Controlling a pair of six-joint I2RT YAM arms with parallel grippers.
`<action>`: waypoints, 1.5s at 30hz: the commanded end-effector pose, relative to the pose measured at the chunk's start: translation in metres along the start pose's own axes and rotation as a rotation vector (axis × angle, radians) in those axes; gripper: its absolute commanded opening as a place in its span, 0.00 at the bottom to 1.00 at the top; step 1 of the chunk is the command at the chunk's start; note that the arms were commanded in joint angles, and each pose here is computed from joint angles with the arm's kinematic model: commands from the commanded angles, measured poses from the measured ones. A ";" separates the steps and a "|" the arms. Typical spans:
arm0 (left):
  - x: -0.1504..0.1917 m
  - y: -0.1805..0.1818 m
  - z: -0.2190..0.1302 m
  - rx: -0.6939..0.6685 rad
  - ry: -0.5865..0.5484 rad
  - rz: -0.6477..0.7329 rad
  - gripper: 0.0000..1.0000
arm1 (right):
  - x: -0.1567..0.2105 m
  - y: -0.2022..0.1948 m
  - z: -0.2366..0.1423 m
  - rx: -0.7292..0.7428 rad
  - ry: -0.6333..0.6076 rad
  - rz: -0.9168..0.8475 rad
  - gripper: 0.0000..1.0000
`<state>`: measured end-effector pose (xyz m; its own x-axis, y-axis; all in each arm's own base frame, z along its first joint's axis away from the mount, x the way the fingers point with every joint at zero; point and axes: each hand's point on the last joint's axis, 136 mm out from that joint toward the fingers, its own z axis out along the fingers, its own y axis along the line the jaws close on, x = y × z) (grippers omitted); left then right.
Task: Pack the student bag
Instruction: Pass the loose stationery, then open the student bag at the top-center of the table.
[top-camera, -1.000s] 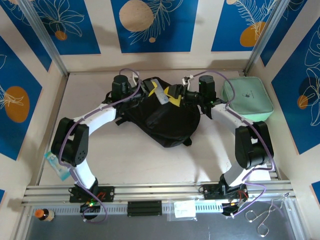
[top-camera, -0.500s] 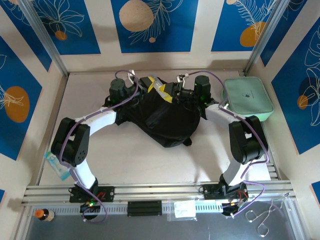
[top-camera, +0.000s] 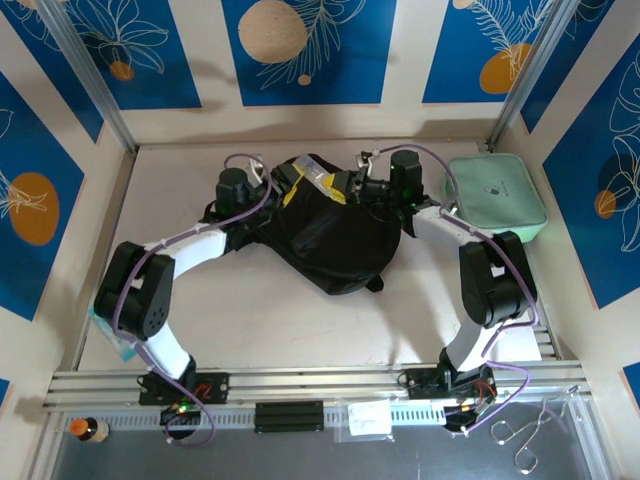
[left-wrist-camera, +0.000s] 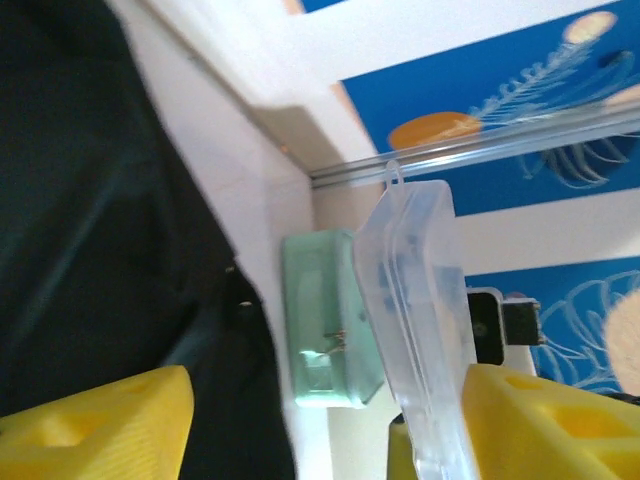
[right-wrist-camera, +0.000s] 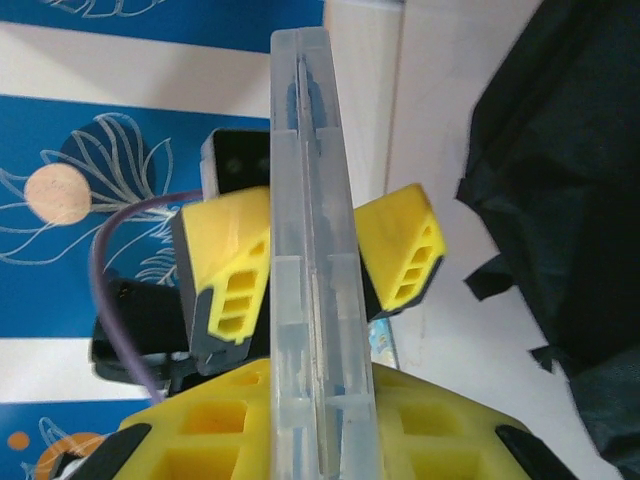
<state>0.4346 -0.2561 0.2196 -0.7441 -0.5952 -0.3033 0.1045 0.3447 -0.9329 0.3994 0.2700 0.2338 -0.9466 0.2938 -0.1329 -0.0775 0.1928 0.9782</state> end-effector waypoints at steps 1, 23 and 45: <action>0.005 0.028 -0.013 -0.212 0.037 0.195 0.74 | 0.001 -0.029 -0.016 0.111 -0.036 0.038 0.11; 0.095 0.081 0.040 -0.359 0.447 0.518 0.22 | 0.000 -0.064 -0.053 0.404 -0.089 0.095 0.07; 0.139 0.048 0.039 -0.167 0.589 0.676 0.16 | 0.047 -0.096 -0.051 0.665 0.094 0.333 0.04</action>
<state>0.3730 -0.3381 0.1103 -0.8088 0.1786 -0.5604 0.5138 0.6782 -0.5254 0.3702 0.2292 0.1438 -0.9263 0.3504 0.1383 0.3351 0.5989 0.7273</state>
